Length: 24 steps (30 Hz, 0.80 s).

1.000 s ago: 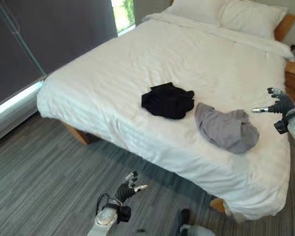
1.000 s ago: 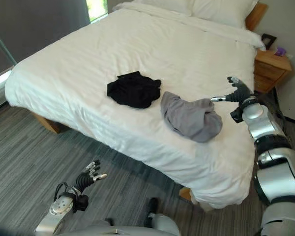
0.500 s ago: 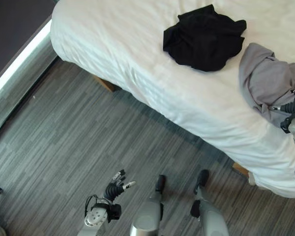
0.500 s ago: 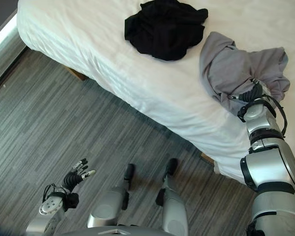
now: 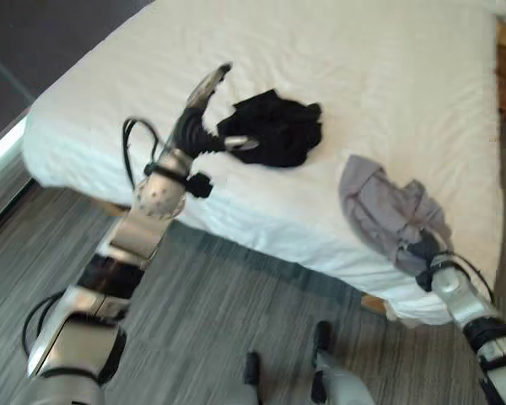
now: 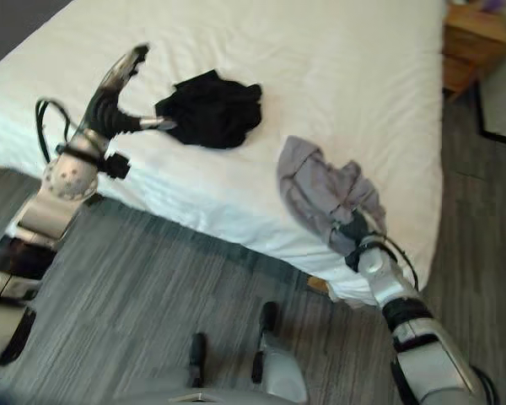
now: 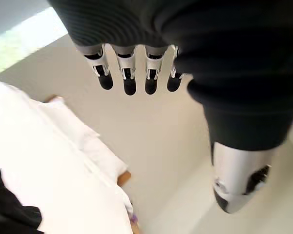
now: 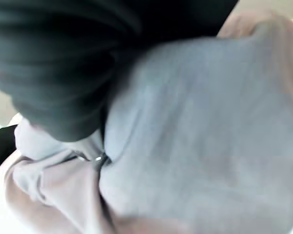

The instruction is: Pick up bed clothes into laundry basket.

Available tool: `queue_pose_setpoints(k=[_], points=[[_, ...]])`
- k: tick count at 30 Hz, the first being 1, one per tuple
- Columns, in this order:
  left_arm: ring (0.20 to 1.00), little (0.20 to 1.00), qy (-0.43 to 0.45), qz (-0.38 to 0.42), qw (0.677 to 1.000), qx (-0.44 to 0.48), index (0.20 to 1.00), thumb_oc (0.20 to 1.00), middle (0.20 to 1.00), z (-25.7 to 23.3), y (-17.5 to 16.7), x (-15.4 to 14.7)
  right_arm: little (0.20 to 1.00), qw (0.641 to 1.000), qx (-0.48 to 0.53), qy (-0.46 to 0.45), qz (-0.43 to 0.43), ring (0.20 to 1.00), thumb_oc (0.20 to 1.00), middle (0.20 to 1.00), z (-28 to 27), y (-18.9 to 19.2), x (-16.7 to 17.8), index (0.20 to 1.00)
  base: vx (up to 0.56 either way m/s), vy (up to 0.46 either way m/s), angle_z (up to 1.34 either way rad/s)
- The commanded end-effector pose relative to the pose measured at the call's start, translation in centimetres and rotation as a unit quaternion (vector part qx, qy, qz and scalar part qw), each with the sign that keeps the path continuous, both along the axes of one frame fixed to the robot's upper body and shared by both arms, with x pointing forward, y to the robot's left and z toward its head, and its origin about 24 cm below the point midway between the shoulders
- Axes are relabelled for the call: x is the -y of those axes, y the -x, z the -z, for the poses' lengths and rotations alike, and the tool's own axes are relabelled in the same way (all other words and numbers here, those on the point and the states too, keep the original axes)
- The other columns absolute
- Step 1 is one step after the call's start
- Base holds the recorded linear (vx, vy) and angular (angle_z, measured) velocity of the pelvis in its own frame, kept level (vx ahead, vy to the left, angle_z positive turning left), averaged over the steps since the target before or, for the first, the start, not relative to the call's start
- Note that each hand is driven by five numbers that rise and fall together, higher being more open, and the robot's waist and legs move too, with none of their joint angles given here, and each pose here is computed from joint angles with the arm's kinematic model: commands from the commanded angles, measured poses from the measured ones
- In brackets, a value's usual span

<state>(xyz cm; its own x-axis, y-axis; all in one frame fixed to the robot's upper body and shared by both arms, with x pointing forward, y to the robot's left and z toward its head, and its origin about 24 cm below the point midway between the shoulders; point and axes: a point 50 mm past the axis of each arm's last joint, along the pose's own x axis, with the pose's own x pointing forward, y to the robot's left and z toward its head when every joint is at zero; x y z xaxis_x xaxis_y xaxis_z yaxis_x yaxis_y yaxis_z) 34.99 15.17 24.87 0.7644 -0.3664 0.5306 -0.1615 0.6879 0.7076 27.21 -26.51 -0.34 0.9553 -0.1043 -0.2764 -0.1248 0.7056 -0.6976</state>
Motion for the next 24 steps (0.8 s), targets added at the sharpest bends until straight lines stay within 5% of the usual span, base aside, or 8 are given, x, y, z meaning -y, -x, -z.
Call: queue_pose_setpoints(k=[1,12,17,23,24], points=[[1.0,1.0,-0.022,-0.161,0.986,-0.019,1.0,1.0,1.0,1.0,-2.6,-5.3,0.2,0.994,-0.08,-0.077,0.003,0.2,0.2,0.2,2.9,4.1,0.4,0.2,0.07,0.043,-0.68],[1.0,1.0,-0.094,-0.395,0.914,-0.023,1.0,1.0,1.0,-4.4,-4.7,-12.2,0.2,0.974,-0.134,-0.184,0.008,0.2,0.2,0.2,5.4,9.4,-1.2,0.2,0.01,0.001,-0.31],[1.0,1.0,-0.194,-0.503,0.842,0.005,1.0,1.0,1.0,-8.9,-3.6,-14.9,0.2,0.972,-0.144,-0.183,0.016,0.2,0.2,0.2,5.9,9.8,-0.9,0.2,0.01,0.005,-0.19],[1.0,1.0,-0.203,-0.549,0.811,0.007,1.0,1.0,1.0,-10.7,-2.0,-17.6,0.2,0.972,-0.115,-0.202,0.023,0.2,0.2,0.2,5.2,8.6,-0.9,0.2,-0.05,0.002,-0.12],[1.0,1.0,-0.214,-0.594,0.775,-0.005,1.0,1.0,1.0,-12.0,-0.1,-20.3,0.2,0.973,-0.095,-0.208,0.021,0.2,0.2,0.2,4.5,8.3,-0.9,0.2,-0.07,-0.006,-0.27]])
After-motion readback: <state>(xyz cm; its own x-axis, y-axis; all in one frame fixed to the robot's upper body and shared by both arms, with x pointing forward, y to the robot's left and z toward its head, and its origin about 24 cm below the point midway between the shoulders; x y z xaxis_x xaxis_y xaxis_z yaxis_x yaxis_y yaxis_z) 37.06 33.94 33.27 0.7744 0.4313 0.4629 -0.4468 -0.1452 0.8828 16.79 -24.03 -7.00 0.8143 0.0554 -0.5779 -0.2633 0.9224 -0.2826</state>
